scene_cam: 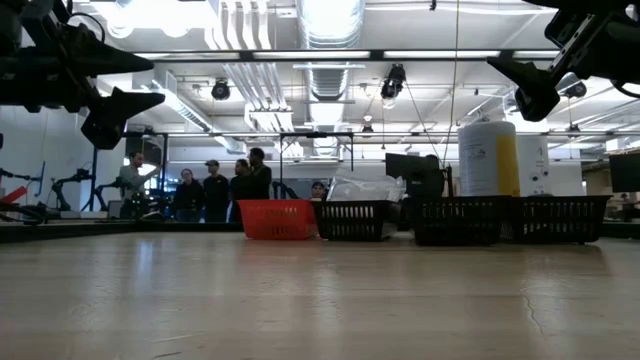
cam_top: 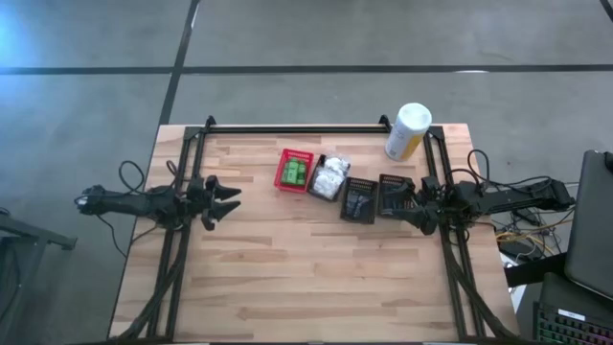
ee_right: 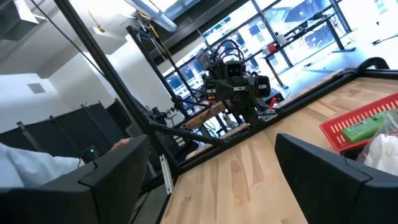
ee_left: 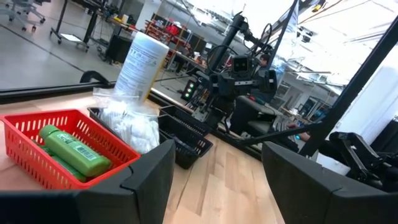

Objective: Pick & Place Travel size toiletries
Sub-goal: Return to Home Position

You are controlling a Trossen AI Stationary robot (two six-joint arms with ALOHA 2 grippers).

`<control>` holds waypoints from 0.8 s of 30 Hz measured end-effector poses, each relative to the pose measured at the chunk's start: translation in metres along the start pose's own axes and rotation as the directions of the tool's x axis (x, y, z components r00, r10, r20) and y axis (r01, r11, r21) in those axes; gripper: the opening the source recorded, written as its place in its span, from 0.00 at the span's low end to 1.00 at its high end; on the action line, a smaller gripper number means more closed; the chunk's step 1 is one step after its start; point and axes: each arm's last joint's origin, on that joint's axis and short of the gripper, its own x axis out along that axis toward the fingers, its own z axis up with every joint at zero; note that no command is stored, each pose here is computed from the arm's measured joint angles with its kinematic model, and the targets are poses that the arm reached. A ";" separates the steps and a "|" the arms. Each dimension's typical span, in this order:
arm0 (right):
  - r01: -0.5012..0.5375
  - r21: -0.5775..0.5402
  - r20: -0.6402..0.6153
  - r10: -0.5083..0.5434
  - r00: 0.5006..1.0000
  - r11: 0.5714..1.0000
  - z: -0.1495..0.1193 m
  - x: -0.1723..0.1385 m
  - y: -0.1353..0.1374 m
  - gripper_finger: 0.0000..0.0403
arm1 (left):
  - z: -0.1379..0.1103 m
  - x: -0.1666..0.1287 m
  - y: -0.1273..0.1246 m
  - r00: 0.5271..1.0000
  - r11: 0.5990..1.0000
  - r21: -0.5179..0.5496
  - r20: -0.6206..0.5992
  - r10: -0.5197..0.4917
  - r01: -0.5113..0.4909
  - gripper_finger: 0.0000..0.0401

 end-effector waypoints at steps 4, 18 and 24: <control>0.000 0.000 0.000 0.000 1.000 1.000 0.000 0.000 0.000 0.82 | 0.002 0.001 0.003 0.999 0.999 0.001 0.019 0.034 -0.034 0.61; -0.001 0.000 0.000 0.001 1.000 1.000 0.000 0.000 0.000 0.73 | 0.008 0.004 0.018 0.997 0.933 0.353 0.027 0.069 -0.074 0.61; -0.001 0.000 0.000 0.001 1.000 1.000 0.000 0.000 0.000 0.70 | 0.003 0.003 0.015 0.994 0.939 0.332 -0.082 -0.066 0.090 0.61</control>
